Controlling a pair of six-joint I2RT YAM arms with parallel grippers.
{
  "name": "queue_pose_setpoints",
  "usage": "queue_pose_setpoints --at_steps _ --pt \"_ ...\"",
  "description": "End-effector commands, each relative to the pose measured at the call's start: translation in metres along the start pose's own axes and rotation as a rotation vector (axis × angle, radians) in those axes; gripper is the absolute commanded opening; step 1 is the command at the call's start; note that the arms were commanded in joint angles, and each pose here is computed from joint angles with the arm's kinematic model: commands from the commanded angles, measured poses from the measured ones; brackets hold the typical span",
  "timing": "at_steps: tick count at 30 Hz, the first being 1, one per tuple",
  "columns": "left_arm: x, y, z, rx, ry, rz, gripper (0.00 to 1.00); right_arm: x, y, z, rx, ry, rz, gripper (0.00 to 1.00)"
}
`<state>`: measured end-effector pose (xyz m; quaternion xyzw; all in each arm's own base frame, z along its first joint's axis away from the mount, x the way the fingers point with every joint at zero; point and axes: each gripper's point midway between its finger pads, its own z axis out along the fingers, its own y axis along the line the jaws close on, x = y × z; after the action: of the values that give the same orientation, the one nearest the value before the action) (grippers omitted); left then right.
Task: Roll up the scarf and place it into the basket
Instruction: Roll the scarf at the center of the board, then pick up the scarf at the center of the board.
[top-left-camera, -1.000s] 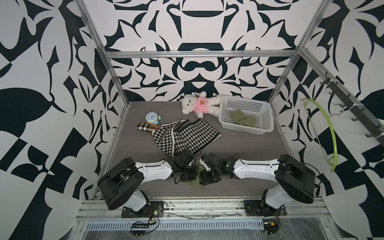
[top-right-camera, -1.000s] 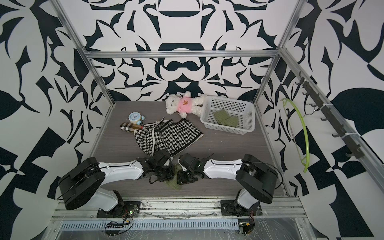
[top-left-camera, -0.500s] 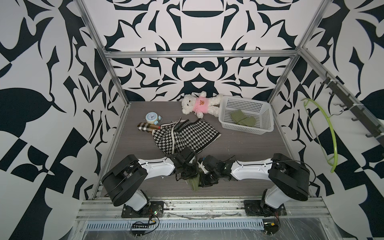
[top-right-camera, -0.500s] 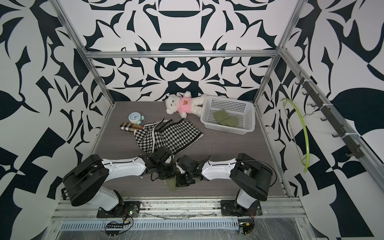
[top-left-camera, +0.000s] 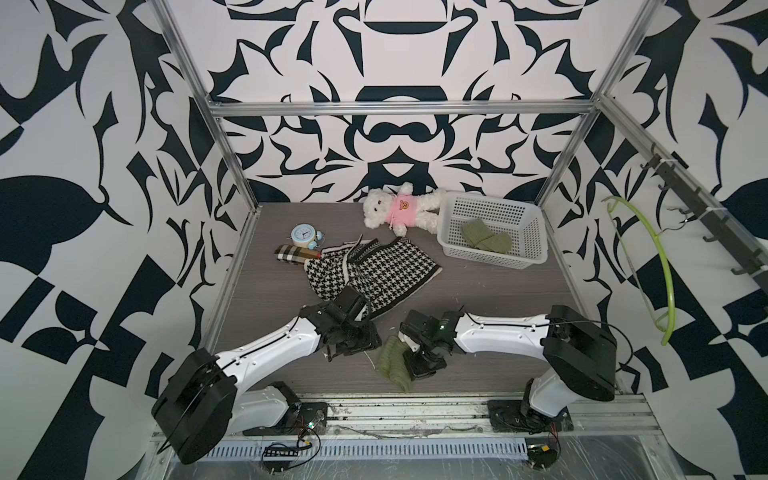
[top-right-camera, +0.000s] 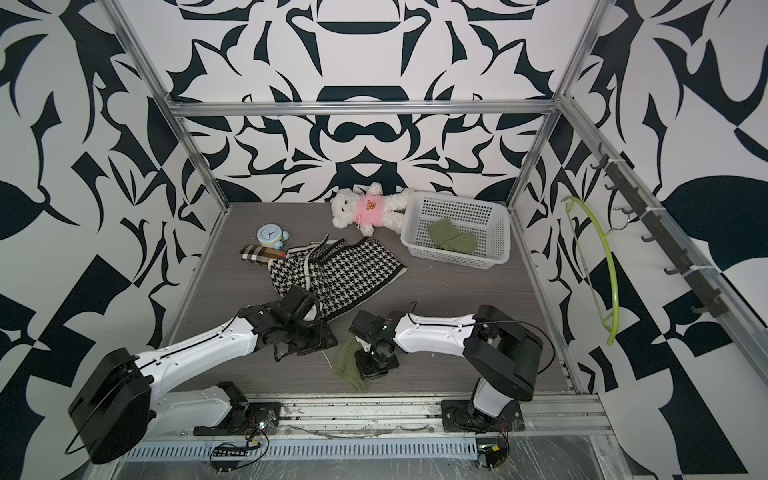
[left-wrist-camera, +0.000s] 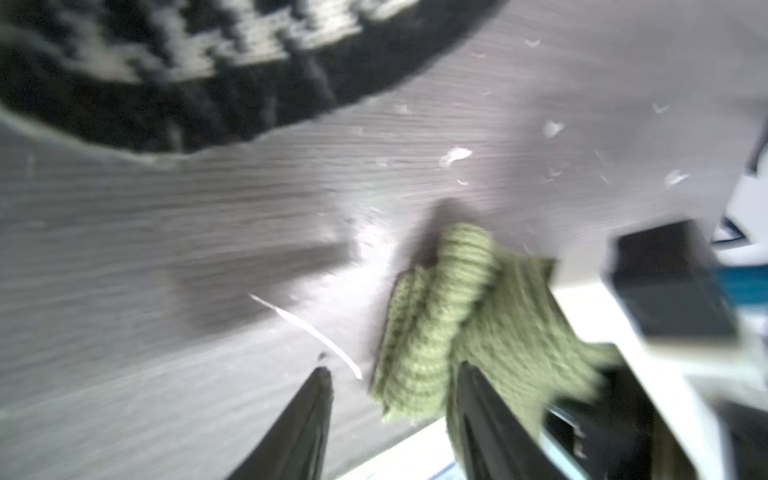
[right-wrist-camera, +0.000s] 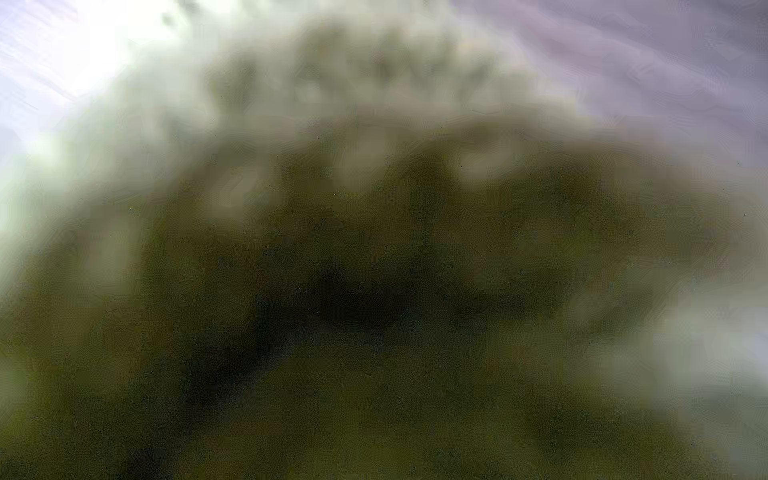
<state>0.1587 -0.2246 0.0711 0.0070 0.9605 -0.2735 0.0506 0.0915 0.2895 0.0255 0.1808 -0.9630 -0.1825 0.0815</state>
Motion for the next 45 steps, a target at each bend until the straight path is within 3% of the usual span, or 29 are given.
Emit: queue_pose_setpoints --at_steps 1,9,17,19,21,22,23,24,25,27,38,43,45 --pt "0.011 -0.024 -0.012 0.103 0.006 0.061 0.65 0.024 -0.025 -0.021 0.155 0.104 -0.003 0.0" --pt "0.035 -0.057 0.009 0.19 0.025 0.145 0.69 0.011 -0.017 -0.039 0.171 0.117 0.027 0.0" --pt "0.036 -0.056 0.056 0.178 0.048 0.109 0.64 -0.006 -0.016 -0.032 0.175 0.115 0.039 0.0" --pt "0.037 -0.055 0.064 0.17 0.065 0.101 0.48 -0.009 -0.019 -0.031 0.178 0.102 0.053 0.0" --pt "0.038 -0.046 0.07 0.133 0.073 0.076 0.2 -0.013 -0.023 -0.035 0.184 0.073 0.067 0.0" --pt "0.038 -0.038 0.072 0.107 0.067 0.065 0.09 -0.015 -0.025 -0.039 0.194 0.048 0.075 0.07" --pt "0.036 -0.031 0.073 0.082 0.065 0.053 0.0 -0.017 -0.027 -0.043 0.201 0.02 0.078 0.27" --pt "0.034 -0.022 0.073 0.062 0.064 0.033 0.0 -0.019 -0.03 -0.046 0.202 -0.018 0.086 0.53" --pt "0.032 -0.016 0.073 0.058 0.063 0.011 0.0 -0.02 -0.031 -0.049 0.187 -0.052 0.094 0.64" --pt "0.029 -0.006 0.073 0.057 0.066 -0.019 0.0 -0.024 -0.032 -0.05 0.129 -0.102 0.117 0.69" --pt "0.031 -0.002 0.089 0.054 0.144 -0.028 0.0 -0.063 -0.011 -0.037 -0.154 -0.275 0.109 0.72" --pt "0.036 -0.001 0.099 0.053 0.189 -0.032 0.0 -0.072 -0.001 -0.015 -0.22 -0.241 0.101 0.71" --pt "0.034 -0.003 0.098 0.051 0.183 -0.029 0.0 -0.068 0.001 -0.001 -0.256 -0.194 0.126 0.66"
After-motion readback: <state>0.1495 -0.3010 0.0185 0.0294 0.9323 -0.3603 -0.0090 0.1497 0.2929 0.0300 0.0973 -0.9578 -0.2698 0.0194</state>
